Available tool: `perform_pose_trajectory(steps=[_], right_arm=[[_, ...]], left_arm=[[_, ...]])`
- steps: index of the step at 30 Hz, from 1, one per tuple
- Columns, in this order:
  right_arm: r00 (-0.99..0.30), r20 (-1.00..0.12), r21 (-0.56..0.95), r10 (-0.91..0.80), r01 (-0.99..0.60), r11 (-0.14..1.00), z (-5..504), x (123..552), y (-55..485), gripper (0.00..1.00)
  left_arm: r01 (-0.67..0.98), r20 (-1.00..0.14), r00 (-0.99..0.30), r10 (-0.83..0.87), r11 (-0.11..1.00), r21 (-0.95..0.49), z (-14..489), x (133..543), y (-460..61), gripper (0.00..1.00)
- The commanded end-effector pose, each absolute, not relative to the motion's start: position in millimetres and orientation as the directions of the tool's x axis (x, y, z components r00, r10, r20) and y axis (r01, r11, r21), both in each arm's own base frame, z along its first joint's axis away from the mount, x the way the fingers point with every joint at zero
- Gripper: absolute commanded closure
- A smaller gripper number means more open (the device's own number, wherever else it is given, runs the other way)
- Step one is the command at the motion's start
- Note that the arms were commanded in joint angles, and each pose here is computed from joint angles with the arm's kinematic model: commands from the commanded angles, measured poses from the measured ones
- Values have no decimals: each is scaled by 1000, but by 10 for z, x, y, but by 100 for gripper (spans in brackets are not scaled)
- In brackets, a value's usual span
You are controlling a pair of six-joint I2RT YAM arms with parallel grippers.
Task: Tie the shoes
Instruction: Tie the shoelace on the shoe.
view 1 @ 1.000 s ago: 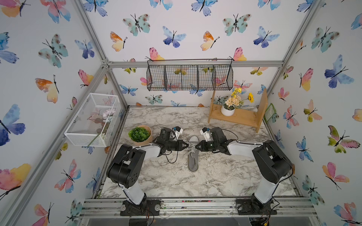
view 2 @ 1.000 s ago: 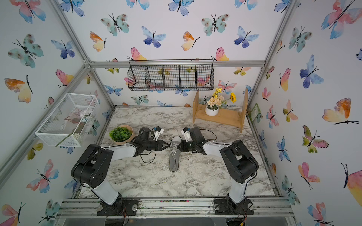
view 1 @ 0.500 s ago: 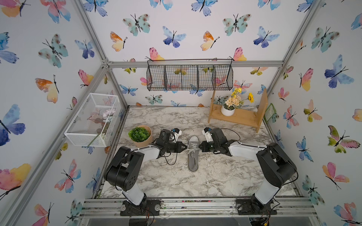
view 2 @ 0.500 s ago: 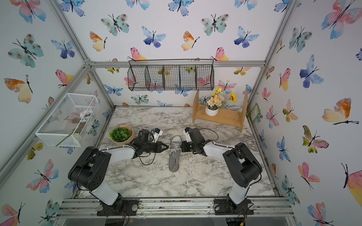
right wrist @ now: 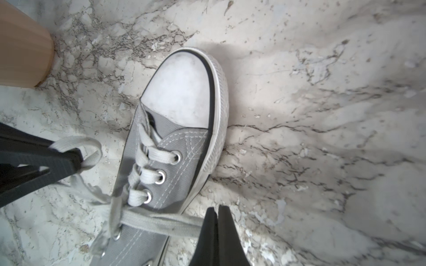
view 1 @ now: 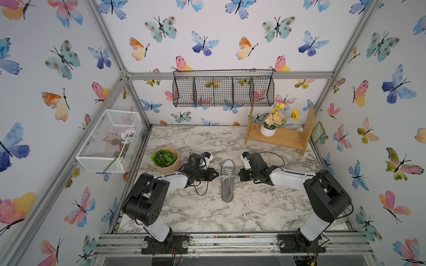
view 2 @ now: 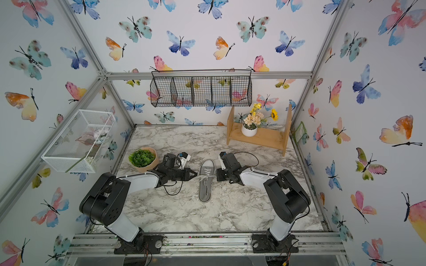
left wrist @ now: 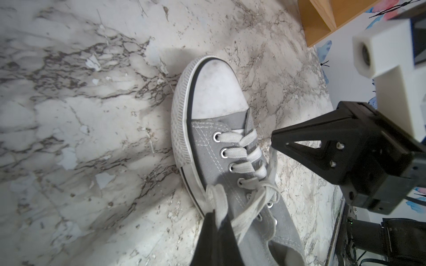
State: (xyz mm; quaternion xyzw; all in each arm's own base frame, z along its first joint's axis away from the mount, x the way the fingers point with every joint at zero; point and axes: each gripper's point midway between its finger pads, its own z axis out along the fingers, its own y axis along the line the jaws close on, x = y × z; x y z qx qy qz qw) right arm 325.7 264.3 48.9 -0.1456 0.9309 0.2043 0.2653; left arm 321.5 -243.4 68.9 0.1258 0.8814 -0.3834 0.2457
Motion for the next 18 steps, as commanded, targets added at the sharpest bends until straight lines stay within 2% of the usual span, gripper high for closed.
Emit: perform_pose_trajectory(steps=[1, 18], right_arm=[[-818, -544, 165, -186, -322, 932, 390, 3276, 2309, 96], [-819, -539, 99, -196, -293, 951, 304, 3313, 2190, 96]], left_arm=[[403, -557, -830, 33, 725, -558, 672, 3240, -2314, 100], [345, -558, -830, -12, 775, -530, 481, 3308, -2208, 100]])
